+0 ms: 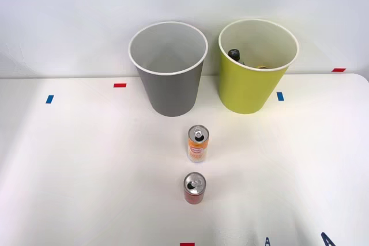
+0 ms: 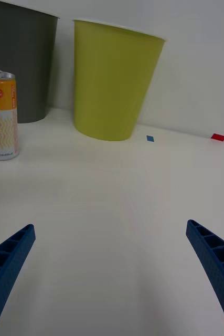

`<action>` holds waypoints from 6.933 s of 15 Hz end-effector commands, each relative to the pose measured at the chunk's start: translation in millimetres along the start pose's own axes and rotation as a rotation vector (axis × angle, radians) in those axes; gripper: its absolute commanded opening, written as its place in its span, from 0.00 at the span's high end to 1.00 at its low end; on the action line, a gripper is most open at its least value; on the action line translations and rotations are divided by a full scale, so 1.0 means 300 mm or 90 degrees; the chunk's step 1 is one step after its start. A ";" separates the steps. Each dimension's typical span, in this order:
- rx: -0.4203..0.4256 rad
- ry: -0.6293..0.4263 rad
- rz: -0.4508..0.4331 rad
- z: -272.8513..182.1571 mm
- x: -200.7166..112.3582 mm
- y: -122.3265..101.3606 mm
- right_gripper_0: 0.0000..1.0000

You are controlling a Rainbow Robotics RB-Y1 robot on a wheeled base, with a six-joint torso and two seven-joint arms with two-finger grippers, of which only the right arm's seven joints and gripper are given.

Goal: Put cans in the gray bin, plastic bottles in the light green bin

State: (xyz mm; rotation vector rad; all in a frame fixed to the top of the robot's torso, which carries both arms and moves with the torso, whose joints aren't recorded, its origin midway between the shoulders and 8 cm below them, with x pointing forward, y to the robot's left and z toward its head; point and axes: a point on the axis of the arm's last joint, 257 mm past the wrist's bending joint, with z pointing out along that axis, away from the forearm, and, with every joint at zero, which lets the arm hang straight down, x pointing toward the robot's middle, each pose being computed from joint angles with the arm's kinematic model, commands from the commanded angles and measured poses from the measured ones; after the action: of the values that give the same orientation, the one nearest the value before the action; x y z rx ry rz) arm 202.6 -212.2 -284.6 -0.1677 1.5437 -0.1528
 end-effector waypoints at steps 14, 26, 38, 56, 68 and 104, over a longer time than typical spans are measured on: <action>0.000 0.000 0.000 0.000 0.000 0.000 0.00; 0.000 0.000 0.000 0.000 0.000 0.000 0.00; 0.000 0.000 0.000 0.000 0.000 0.000 0.00; -0.019 0.010 0.008 0.002 0.035 0.046 0.00; -0.311 -0.092 -0.017 0.015 -0.079 0.233 0.00; -0.446 -0.119 -0.005 0.420 -0.094 0.608 0.00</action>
State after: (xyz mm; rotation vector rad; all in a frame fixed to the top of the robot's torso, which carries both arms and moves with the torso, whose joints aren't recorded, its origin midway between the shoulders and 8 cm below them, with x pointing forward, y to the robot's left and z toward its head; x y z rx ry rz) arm 325.3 -29.1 -291.2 -0.7280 1.3473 0.3922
